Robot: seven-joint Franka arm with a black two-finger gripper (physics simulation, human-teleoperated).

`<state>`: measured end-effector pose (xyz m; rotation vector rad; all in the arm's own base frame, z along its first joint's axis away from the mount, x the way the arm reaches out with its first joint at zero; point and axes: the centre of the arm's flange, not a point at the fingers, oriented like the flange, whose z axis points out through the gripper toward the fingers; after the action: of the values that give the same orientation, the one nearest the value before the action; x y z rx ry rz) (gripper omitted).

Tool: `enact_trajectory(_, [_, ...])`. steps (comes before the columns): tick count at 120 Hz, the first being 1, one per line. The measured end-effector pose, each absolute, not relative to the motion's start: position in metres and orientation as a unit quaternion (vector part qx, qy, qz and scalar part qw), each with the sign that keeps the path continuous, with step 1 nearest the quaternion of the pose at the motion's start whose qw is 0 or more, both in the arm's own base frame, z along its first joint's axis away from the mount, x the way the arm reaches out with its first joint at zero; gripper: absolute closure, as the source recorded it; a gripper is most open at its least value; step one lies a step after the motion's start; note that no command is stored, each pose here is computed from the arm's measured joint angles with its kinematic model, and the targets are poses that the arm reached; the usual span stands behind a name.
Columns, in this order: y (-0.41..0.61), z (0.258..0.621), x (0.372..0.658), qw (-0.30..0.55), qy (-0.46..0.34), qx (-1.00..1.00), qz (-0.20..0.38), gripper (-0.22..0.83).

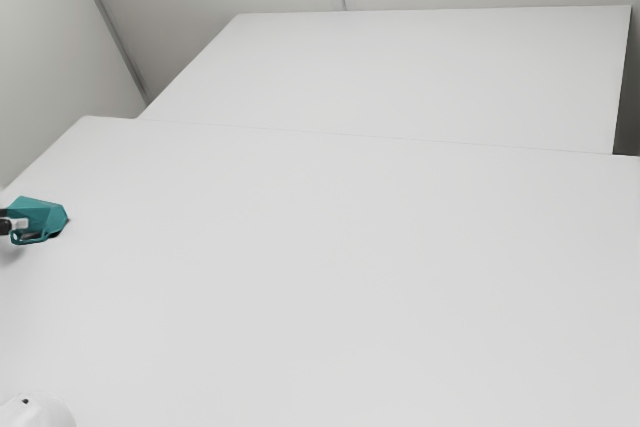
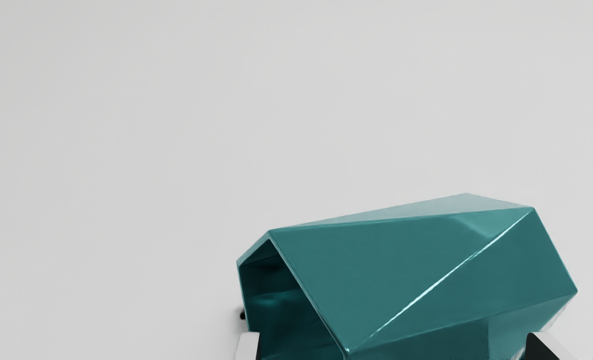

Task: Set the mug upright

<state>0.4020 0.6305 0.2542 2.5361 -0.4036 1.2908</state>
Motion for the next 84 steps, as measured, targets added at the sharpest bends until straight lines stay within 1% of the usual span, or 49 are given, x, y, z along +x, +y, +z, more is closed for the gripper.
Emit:
enact_trajectory(27, [0.622, 0.242, 0.404, 0.141, -0.142, 0.875, 0.441, 0.04])
enact_trajectory(57, [0.618, 0.242, 0.412, 0.137, -0.149, 0.874, 0.442, 0.07])
enact_trajectory(65, [0.617, 0.243, 0.413, 0.136, -0.15, 0.874, 0.443, 0.12])
enact_trajectory(84, [0.616, 0.249, 0.419, 0.129, -0.154, 0.872, 0.447, 0.34])
